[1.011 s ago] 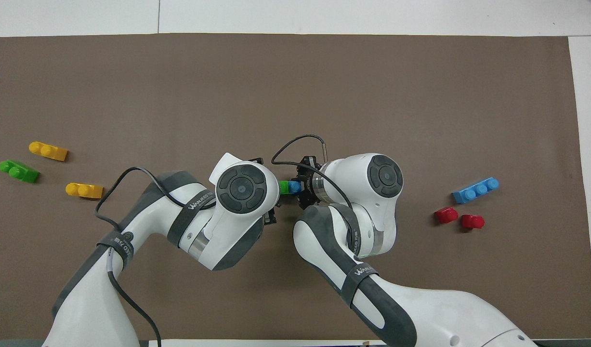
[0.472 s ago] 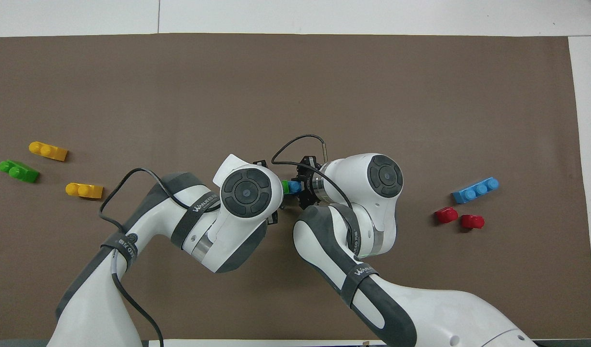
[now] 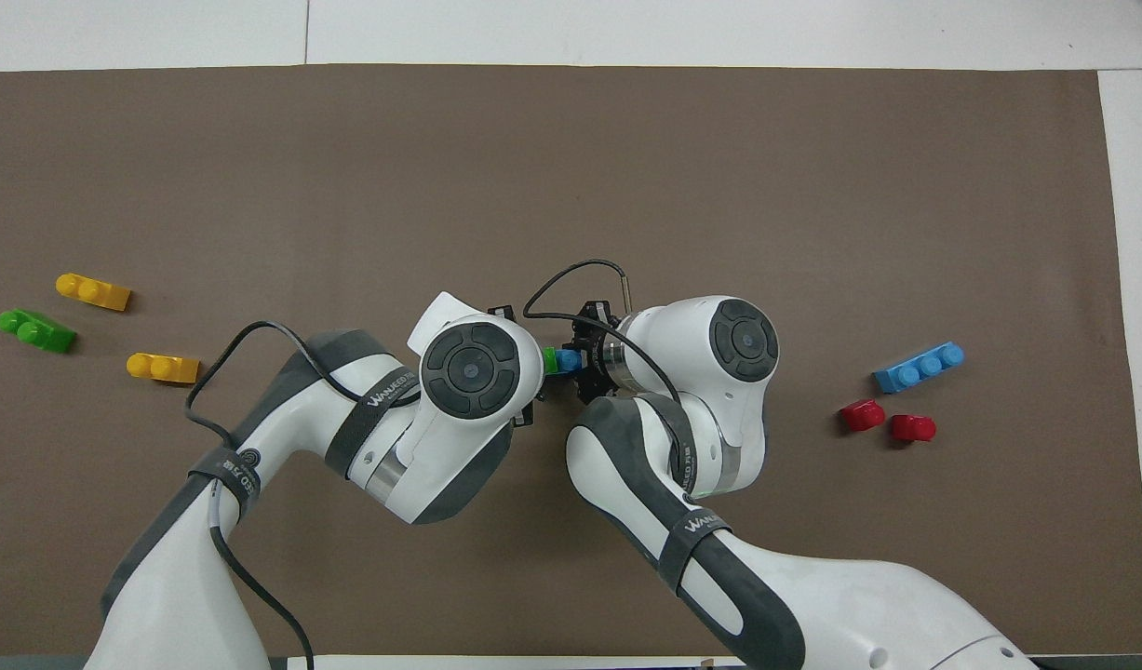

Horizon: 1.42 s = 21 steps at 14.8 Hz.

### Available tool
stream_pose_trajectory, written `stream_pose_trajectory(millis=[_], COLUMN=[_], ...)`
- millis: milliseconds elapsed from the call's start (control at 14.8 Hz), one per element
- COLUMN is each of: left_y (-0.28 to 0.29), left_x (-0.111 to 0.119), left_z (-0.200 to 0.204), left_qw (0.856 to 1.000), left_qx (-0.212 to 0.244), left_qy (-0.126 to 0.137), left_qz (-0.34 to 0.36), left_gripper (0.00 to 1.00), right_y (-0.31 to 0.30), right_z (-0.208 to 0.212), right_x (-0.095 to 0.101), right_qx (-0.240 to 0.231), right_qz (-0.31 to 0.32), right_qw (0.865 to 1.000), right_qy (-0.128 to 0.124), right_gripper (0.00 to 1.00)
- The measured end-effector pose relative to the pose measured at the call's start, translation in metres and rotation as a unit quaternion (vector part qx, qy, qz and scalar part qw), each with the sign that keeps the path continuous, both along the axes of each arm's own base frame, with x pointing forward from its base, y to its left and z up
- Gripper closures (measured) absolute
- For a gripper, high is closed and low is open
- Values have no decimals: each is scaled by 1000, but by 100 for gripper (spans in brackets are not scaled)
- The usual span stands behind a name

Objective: Remove green block with left arm and hold with right

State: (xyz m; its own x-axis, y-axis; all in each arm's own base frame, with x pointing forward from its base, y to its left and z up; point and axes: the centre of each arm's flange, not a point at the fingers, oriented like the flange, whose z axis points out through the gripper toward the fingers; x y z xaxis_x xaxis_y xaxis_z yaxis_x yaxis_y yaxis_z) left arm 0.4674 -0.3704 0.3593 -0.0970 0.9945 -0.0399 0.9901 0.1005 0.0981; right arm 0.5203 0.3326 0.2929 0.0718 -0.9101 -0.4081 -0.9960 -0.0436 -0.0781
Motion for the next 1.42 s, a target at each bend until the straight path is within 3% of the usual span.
stream_pose_trajectory(millis=[472,607,742,1079,1416], left_y=[40,61,86,170,257], left_x=[18,27,39,77,102], left_z=[58,70,75,76,75], left_qw=[999,999,999,994,983], left_qx=[-5,1,12,37,45], left_qy=[-30,-32,-29,-27,-21], left_qz=[10,8,-12,-99,-178], left_gripper=[66,66,66,66,66], right_y=[-1,-8,-27,-148,-300], right_z=[1,9,30,72,56], right_x=[3,13,36,95,103], right_qx=[4,10,22,45,54], right_qz=[-7,-12,-10,20,30], right_qw=[1000,1000,1000,999,998], right_qy=[-1,2,13,10,25], right_gripper=[65,65,65,65,65])
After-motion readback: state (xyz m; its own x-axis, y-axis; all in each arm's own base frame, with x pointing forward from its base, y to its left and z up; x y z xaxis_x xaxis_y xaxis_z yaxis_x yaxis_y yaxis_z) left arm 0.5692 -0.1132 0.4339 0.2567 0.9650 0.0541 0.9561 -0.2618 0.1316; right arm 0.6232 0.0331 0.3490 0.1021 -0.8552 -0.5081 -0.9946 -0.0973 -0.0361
